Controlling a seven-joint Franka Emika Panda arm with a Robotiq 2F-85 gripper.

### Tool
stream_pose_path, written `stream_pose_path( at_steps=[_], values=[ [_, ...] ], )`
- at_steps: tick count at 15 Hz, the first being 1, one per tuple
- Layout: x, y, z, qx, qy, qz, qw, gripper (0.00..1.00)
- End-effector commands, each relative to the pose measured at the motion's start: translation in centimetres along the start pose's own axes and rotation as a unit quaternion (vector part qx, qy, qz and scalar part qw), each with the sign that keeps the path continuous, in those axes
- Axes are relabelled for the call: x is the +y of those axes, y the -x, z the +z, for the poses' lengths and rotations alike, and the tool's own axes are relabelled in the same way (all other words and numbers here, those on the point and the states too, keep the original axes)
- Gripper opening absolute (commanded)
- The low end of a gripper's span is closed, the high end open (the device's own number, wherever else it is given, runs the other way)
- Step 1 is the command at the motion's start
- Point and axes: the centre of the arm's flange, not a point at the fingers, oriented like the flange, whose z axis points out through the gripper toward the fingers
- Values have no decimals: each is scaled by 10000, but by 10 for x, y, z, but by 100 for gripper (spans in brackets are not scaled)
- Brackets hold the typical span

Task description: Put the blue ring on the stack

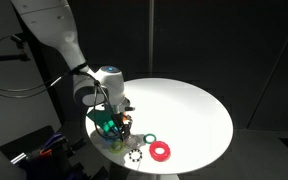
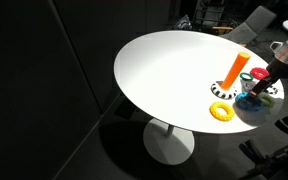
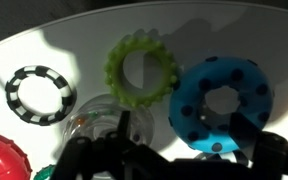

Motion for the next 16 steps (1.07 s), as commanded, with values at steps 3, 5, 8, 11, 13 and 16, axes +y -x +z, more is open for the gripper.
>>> stream_pose_path(
  at_steps=[3,5,8,11,13,16],
  values=[
    [2,-7,10,160,7,-96,9998,100],
    [2,-8,10,177,20,-113,9998,95],
    [2,-9,7,203,36,-157,9997,81],
    [4,-10,5,206,51,-173,9996,73],
    [4,-10,5,205,57,-181,9996,70],
    [3,-9,2,211,51,-190,9996,73]
  ],
)
